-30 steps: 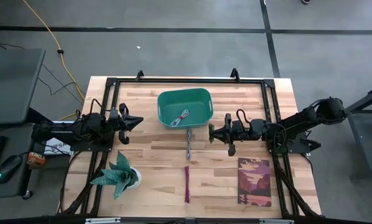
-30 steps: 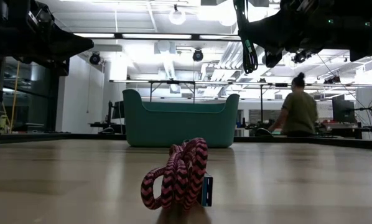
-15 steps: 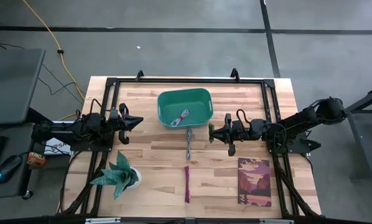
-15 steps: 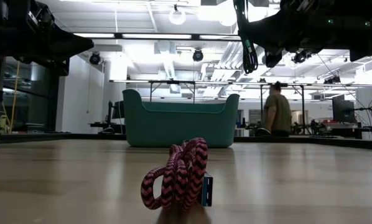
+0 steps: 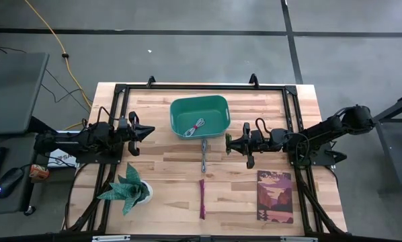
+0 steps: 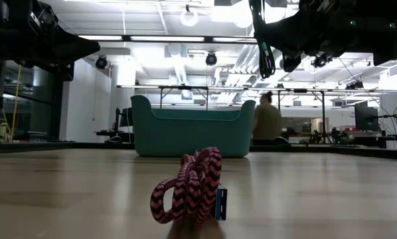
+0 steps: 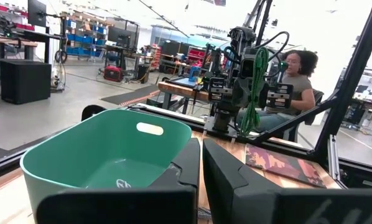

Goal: Pick and place USB-C Cables
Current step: Put the green and black charger cable into the green bin

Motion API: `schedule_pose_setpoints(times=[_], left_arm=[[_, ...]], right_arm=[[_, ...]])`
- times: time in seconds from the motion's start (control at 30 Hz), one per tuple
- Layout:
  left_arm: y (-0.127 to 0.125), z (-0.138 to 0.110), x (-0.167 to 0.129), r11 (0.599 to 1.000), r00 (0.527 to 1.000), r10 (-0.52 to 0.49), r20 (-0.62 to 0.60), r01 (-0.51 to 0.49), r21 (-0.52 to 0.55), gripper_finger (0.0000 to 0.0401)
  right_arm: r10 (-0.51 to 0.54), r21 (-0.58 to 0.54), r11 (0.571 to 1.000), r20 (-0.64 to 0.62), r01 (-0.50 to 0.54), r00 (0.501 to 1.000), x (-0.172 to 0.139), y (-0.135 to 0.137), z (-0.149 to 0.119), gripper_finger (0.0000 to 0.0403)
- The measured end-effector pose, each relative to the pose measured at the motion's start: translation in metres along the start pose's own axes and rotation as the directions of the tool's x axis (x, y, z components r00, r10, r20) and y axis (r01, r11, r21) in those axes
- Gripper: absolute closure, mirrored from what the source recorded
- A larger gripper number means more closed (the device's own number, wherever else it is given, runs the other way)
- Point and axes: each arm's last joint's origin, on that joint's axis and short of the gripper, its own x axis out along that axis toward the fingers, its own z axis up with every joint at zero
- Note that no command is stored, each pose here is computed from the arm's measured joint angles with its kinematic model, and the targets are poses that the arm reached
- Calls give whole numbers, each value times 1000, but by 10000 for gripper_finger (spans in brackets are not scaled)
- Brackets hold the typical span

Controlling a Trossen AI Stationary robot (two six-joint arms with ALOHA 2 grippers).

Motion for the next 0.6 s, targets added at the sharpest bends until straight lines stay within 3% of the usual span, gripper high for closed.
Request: schedule_pose_setpoints(times=[0.1, 0.3, 0.6], left_arm=[[-1, 0, 0, 1000, 1000, -28, -5, 28, 0, 401], [-5, -1, 0, 984, 984, -176, -32, 176, -3, 401], [-6, 3, 0, 980, 982, -191, 10, 191, -55, 401]], right_arm=[[0, 0, 1000, 0, 0, 1000, 0, 0, 0, 400], [0, 0, 1000, 0, 0, 1000, 0, 0, 0, 400], [-1, -7, 1000, 0, 1, 1000, 0, 0, 0, 400]])
